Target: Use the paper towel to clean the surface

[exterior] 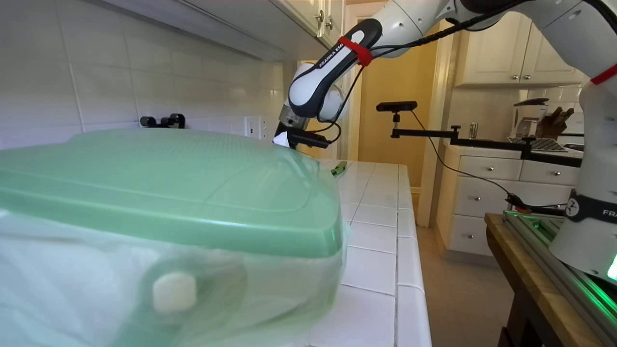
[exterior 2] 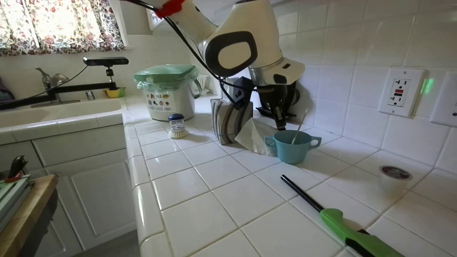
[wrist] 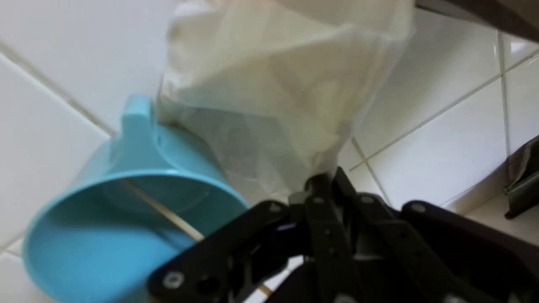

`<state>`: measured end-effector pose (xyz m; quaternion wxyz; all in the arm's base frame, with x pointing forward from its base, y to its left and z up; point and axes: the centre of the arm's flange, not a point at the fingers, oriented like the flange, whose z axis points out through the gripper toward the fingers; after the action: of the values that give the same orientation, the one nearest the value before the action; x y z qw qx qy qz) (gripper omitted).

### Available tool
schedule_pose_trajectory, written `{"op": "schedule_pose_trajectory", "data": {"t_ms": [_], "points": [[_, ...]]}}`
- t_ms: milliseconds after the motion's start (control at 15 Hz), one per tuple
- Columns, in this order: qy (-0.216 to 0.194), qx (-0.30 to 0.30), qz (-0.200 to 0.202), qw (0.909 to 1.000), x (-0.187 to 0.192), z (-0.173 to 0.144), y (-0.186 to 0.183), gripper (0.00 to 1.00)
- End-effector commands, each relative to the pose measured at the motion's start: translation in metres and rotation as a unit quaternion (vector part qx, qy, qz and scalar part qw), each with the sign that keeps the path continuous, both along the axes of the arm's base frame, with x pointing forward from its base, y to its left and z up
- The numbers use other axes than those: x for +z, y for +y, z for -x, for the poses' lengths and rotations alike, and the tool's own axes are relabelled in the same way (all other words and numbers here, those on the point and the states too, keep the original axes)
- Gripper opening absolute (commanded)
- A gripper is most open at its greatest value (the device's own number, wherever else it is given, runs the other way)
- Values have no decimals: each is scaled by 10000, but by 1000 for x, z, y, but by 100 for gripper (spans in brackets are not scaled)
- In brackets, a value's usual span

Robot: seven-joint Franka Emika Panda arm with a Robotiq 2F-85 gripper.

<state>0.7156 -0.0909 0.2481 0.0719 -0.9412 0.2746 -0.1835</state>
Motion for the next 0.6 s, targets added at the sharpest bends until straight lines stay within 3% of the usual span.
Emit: {"op": "schedule_pose_trajectory", "data": {"t_ms": [0,533], "points": [[-130,233,245,9993,7,-3,0,40],[-110,391,307,9987,42,58,56,100]]}}
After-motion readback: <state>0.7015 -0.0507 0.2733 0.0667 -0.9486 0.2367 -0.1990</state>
